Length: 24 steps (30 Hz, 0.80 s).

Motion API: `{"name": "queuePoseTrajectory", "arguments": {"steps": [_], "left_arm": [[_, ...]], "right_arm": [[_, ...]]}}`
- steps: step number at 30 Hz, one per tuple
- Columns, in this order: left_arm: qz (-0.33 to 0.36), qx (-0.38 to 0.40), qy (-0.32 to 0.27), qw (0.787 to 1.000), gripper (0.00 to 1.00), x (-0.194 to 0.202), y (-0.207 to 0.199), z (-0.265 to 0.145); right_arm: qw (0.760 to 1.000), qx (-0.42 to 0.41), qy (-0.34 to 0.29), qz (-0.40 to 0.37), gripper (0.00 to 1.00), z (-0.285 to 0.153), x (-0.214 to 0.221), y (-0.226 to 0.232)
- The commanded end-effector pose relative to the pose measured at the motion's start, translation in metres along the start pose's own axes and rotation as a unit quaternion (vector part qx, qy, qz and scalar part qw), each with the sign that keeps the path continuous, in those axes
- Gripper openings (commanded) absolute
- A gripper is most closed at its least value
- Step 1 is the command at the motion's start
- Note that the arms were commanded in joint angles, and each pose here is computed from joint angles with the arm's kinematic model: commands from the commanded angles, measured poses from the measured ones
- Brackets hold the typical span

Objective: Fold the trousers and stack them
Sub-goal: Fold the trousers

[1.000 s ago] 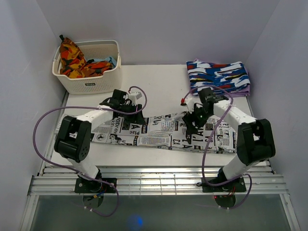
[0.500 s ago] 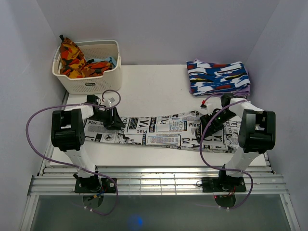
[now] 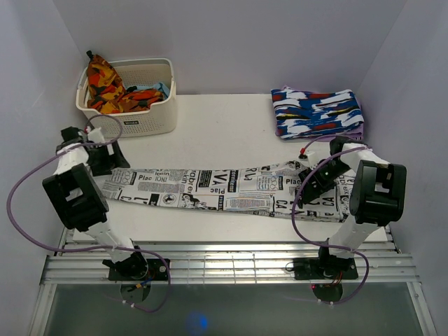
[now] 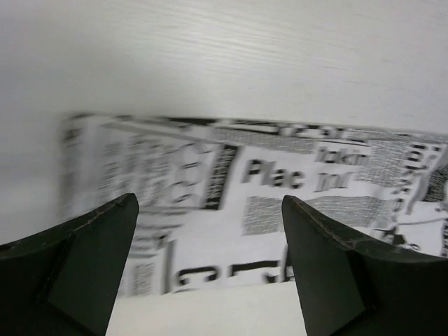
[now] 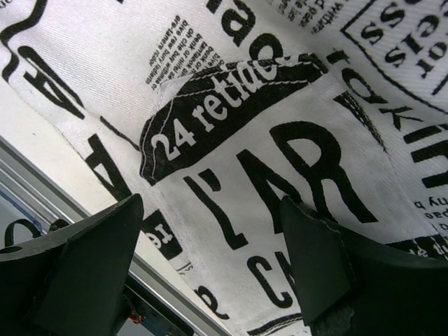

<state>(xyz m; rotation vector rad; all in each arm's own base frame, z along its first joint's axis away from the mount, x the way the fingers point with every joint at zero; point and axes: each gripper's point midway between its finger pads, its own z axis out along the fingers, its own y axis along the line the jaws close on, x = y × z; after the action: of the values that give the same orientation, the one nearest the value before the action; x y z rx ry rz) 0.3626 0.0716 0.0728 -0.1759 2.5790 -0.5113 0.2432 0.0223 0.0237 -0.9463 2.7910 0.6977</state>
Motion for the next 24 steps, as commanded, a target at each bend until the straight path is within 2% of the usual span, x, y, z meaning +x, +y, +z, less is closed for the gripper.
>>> {"name": "queuePoseTrajectory", "arguments": {"steps": [1,5,10,14,19,24], "left_arm": [[0.013,-0.089,0.004,0.996,0.95,0.003,0.056,-0.049],[0.007,-0.123,0.026,0.992,0.91,0.016,0.095,-0.057],[-0.005,-0.117,0.068,0.991,0.82,0.045,0.108,-0.039],[-0.011,-0.087,0.067,0.994,0.78,0.055,0.100,-0.026],[-0.007,-0.040,0.042,0.998,0.79,0.048,0.085,-0.013],[-0.017,-0.003,0.045,0.999,0.79,0.049,0.069,0.004]], "right_arm": [[0.983,0.114,0.144,-0.018,0.88,0.012,0.066,-0.066],[0.981,0.122,0.150,-0.019,0.89,0.009,0.067,-0.076],[0.981,0.125,0.148,-0.021,0.89,0.005,0.059,-0.082],[0.981,0.123,0.146,-0.020,0.90,0.002,0.056,-0.081],[0.982,0.120,0.145,-0.018,0.90,0.002,0.054,-0.081],[0.983,0.116,0.142,-0.014,0.90,0.002,0.052,-0.081]]}}
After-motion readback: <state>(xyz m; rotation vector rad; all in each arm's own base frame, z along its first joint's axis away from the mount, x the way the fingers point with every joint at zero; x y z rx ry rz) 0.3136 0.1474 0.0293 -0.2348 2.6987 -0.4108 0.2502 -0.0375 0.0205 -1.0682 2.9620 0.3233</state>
